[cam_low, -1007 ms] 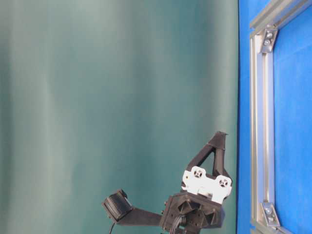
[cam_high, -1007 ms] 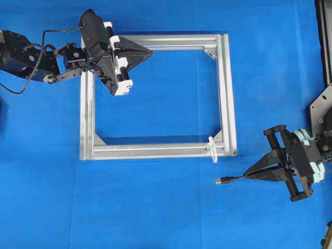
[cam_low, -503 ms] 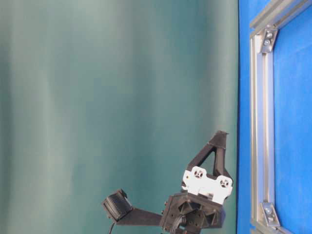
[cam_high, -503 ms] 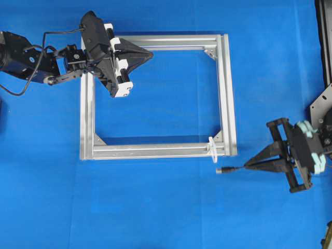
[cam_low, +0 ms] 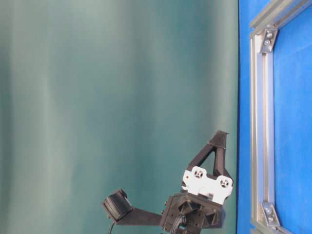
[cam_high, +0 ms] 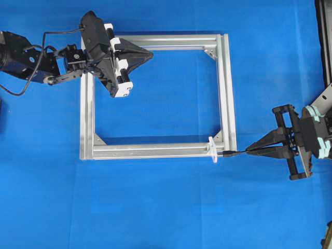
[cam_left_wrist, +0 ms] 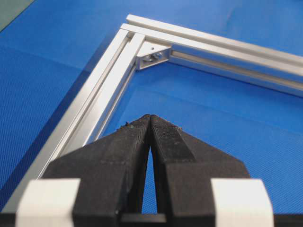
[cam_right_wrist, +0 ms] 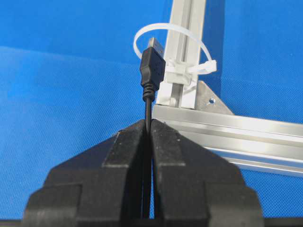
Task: Insert the wire through the string loop located on the right side.
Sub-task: 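Move the right gripper to align the USB plug with the white zip-tie loop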
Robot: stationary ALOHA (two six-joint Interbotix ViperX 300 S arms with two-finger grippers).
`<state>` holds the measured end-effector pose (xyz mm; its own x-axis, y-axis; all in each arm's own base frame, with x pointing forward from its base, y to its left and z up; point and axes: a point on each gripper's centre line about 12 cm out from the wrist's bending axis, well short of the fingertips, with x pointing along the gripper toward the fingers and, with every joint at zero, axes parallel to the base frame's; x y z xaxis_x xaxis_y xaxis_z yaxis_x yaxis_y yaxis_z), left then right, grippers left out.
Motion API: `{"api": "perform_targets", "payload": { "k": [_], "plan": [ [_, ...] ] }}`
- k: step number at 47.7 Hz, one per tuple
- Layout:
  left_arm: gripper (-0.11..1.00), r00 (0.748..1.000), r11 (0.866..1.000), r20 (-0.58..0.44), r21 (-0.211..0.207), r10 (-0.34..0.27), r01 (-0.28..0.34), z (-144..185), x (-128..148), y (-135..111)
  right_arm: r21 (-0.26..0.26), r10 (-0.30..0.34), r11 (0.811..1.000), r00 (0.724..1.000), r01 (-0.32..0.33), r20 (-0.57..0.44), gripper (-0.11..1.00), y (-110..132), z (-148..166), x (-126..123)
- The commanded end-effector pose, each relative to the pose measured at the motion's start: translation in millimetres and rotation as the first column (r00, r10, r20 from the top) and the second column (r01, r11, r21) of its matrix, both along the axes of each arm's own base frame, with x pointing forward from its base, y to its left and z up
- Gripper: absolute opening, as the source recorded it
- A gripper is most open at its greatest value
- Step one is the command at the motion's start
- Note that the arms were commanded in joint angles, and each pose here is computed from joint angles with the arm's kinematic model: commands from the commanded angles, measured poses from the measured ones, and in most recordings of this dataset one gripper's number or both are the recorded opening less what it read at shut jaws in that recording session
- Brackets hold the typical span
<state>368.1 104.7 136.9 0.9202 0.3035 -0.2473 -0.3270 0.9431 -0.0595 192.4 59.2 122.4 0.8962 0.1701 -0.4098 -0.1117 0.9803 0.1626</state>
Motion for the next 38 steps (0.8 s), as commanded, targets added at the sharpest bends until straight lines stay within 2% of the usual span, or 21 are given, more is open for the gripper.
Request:
{"api": "perform_targets", "payload": {
  "k": [1,38],
  "plan": [
    [0.00,0.999,1.000,0.047,0.018,-0.006,0.006,16.7,4.0,-0.4,0.006,-0.004,1.000,1.000,0.004,0.021,-0.03,0.4,4.2,2.7],
    [0.00,0.999,1.000,0.047,0.018,-0.006,0.006,16.7,4.0,-0.4,0.006,-0.022,1.000,1.000,0.022,0.018,-0.03,-3.1,3.9,3.6]
  ]
}}
